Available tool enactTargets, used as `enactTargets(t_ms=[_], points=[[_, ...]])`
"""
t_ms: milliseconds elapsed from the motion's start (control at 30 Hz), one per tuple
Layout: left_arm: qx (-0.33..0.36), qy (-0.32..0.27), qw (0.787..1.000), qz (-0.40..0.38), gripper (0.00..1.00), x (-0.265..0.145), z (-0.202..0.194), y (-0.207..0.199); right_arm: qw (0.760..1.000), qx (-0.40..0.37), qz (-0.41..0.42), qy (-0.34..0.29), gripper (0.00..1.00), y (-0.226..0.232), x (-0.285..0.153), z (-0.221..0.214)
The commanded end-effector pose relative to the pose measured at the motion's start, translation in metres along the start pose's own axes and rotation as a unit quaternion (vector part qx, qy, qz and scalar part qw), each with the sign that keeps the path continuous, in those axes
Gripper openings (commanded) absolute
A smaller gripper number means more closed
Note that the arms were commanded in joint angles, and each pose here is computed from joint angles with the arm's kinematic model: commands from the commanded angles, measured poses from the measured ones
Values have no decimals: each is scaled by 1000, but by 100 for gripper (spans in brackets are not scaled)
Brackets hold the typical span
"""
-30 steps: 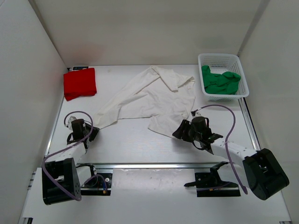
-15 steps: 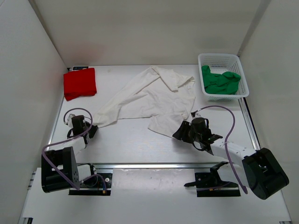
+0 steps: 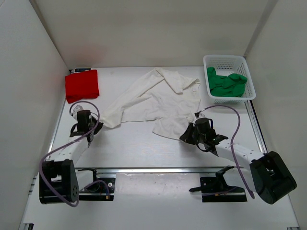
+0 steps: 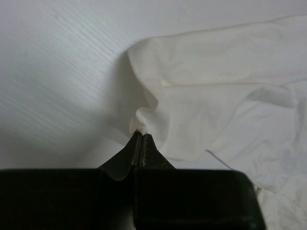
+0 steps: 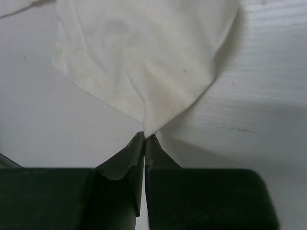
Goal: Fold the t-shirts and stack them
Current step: Flatten out the tshirt
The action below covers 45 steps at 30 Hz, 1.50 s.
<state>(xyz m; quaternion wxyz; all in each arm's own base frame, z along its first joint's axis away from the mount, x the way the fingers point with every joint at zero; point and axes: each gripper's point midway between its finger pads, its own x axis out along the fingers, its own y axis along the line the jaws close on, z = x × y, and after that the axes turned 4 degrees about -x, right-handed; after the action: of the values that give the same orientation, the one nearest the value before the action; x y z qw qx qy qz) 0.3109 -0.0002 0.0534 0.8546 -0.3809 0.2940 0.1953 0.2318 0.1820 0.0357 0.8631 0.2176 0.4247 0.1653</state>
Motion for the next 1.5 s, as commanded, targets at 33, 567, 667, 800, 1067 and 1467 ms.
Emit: enactTargets(t_ms=[33, 567, 667, 800, 1067, 1467], points=[[51, -38, 997, -52, 0, -35, 38, -52, 994, -44, 18, -94, 0, 38, -31, 69], [112, -162, 933, -300, 0, -279, 233, -267, 862, -199, -44, -464, 0, 237, -391, 328], [109, -180, 931, -299, 0, -291, 243, -270, 816, -214, -82, -531, 0, 288, -424, 323], [101, -179, 936, -286, 0, -276, 242, -264, 795, -241, -152, -535, 0, 279, -421, 341], [102, -122, 964, -212, 0, -174, 196, -228, 883, -281, -44, -373, 0, 215, -220, 369], [91, -79, 977, -175, 0, -54, 229, -284, 900, -235, 7, -368, 0, 152, -122, 503]])
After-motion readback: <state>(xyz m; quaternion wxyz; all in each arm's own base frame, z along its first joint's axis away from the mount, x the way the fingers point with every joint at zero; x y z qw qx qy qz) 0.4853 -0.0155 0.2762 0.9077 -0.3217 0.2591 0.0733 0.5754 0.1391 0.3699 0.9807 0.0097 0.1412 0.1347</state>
